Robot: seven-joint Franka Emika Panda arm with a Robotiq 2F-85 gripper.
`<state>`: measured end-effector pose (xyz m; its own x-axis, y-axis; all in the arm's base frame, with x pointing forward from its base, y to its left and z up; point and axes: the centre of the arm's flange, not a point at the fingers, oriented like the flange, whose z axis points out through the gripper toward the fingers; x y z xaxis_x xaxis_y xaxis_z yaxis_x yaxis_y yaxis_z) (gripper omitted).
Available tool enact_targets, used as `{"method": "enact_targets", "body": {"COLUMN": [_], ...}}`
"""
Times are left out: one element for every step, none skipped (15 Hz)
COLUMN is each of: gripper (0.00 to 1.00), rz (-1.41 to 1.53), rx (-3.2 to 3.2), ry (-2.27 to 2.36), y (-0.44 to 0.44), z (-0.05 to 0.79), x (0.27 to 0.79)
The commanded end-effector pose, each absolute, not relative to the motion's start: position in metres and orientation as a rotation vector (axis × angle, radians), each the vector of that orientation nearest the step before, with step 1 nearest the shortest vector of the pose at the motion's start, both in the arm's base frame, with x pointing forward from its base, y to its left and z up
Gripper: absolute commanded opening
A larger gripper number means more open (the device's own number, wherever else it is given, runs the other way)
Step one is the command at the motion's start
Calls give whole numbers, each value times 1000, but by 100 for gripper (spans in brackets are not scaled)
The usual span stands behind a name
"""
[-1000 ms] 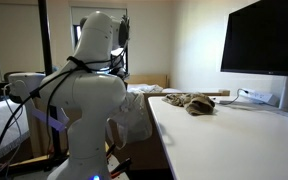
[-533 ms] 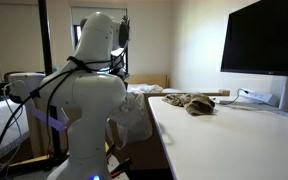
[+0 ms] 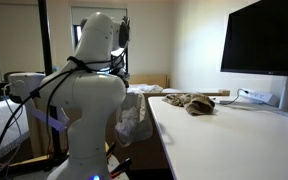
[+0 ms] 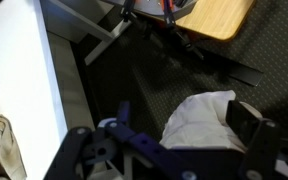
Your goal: Put the white shirt in the bag
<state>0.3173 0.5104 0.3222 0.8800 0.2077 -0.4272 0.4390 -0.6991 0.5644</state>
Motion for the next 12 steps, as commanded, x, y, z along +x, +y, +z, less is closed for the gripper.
{"method": "enact_targets", "body": {"gripper": [100, 100, 100, 100, 100, 100, 100, 100, 100, 100, 100, 100], "rz": [-437, -438, -438, -438, -436, -430, -408, -390, -358, -329, -300, -270], "rx": [2332, 2332, 2332, 2333, 2339, 2349, 2377, 2401, 2432, 2458, 2494, 2525], "ry": [454, 453, 453, 452, 453, 456, 467, 475, 479, 475, 471, 463], "y": [513, 513, 513, 513, 512, 511, 510, 510, 510, 510, 509, 507], "z": [327, 327, 328, 328, 331, 334, 341, 348, 359, 368, 381, 393], "x": [316, 316, 316, 316, 317, 318, 321, 324, 328, 332, 336, 341]}}
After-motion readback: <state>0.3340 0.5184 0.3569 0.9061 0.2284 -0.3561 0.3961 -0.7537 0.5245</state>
